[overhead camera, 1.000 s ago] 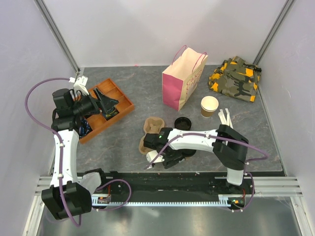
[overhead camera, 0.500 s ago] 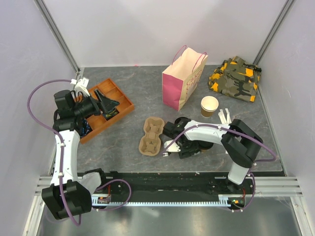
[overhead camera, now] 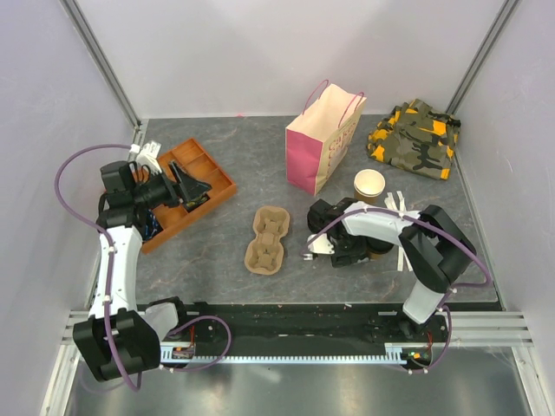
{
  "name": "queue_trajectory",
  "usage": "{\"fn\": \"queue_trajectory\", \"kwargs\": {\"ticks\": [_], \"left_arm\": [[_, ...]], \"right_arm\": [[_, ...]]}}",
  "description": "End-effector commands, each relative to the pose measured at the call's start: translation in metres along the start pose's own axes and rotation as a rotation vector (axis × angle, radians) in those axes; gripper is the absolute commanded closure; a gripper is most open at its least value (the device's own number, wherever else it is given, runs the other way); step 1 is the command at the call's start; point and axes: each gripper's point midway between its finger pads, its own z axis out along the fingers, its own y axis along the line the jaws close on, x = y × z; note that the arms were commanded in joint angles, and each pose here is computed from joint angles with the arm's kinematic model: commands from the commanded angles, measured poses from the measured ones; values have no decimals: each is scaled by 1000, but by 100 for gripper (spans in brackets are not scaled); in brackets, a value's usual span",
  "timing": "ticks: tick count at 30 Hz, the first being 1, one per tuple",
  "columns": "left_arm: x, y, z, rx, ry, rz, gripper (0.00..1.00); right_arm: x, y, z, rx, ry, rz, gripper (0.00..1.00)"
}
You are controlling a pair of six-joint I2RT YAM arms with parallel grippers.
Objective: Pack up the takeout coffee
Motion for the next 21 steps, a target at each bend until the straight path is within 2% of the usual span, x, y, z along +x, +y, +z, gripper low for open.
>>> {"fn": "queue_trajectory", "kwargs": {"ticks": [1,7,11,13,16,18,19,21], "left_arm": [[21,9,0,-3,60,18,19],[68,5,10,18,181,23,16],[107,-18,26,77,304,83,12],[112,-25,28,109,327,72,12],[105,-33,31,150,311,68,11],[87,-40,32,172,243,96,9],[78,-39,31,167,211,93,9],[65,-46,27,186,165,71,9]], "right_arm": [[-10,-12,-18,32,-71,22,23],[-42,-35,-74,46,-277,117,21],[-68,-49,-132,51,-492,194,20],[-83,-51,-153,36,-605,211,19],[-106,-63,-181,36,-742,268,19],[-126,-74,-184,-14,-772,300,20],[-143,-76,-168,-92,-756,305,21],[-160,-92,-181,-129,-782,330,23]]}}
